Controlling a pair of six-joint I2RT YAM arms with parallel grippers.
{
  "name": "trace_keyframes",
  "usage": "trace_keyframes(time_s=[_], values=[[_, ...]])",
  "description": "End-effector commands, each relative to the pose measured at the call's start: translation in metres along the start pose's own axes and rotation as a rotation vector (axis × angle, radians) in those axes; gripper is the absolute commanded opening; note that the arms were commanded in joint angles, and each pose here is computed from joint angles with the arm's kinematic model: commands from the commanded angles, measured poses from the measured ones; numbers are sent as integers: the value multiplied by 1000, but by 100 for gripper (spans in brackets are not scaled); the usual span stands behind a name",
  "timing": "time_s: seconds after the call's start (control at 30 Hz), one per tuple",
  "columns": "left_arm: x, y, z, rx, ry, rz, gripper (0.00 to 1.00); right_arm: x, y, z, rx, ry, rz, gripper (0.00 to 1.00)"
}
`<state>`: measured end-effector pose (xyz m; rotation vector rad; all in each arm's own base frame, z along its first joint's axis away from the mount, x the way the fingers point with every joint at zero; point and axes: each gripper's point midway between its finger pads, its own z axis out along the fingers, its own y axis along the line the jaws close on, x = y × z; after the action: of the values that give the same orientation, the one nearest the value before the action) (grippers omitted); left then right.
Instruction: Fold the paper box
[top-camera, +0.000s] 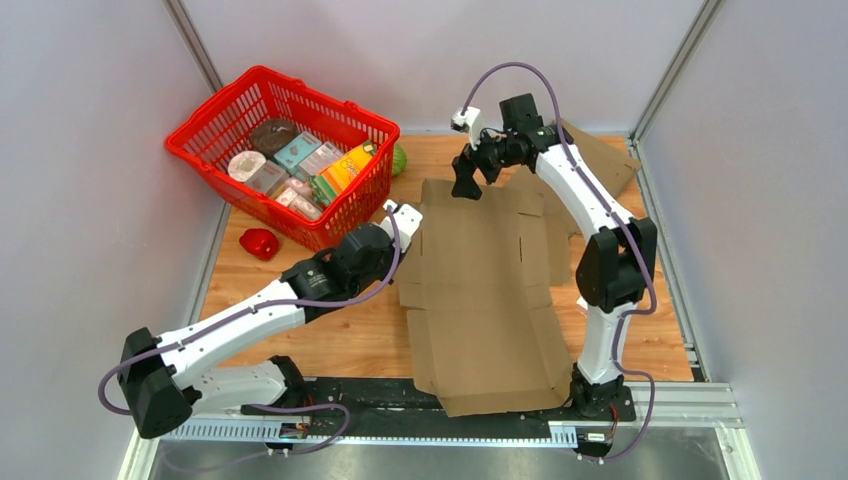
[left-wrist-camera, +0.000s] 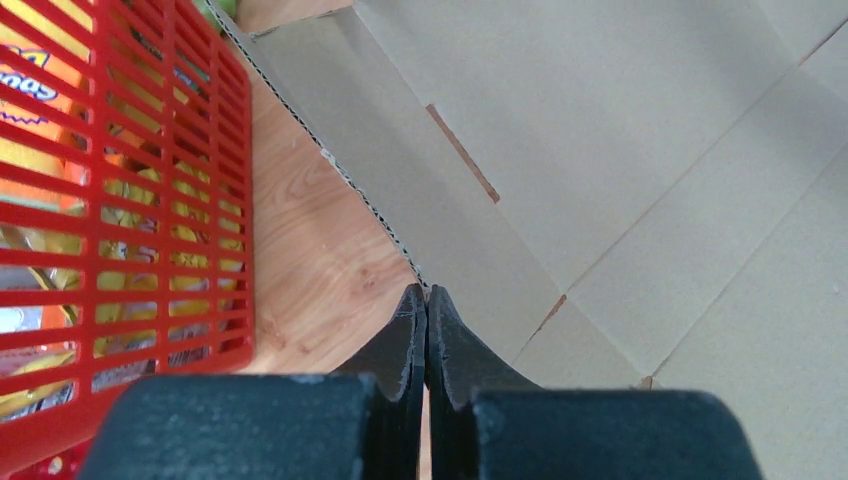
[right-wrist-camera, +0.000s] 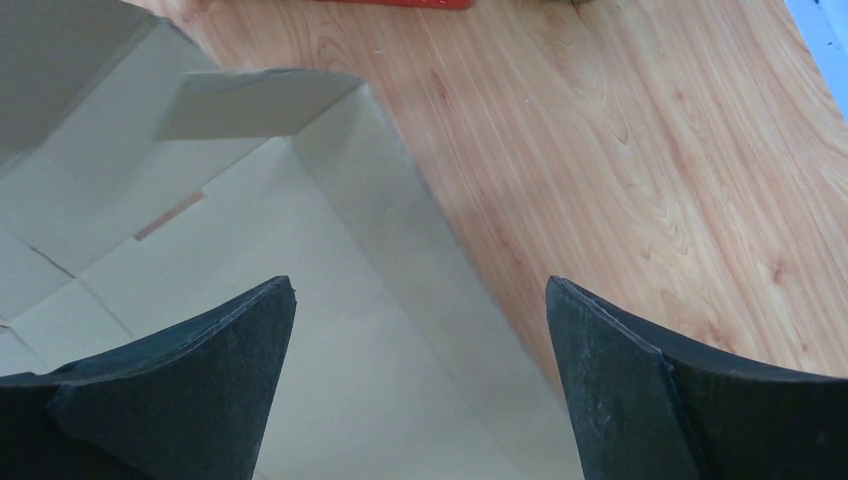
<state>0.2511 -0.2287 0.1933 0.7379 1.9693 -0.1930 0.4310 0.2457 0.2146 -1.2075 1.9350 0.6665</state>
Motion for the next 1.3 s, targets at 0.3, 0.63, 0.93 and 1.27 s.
trace_keyframes(time_s=[0.3,0.63,0.93,1.27], values=[[-14,-7,3,55,-98,54,0,6,-6,22,-244,-26,-29,93],[-22,3,-7,23,-158,27,0,12,0,28,-313,-45,31,61],[-10,21,-13,-98,-180,-173,4,-7,-13,10,-132,-74,61,0],[51,51,-33,-366,109,-366,33,-14,6,-23,69,26,78,0]])
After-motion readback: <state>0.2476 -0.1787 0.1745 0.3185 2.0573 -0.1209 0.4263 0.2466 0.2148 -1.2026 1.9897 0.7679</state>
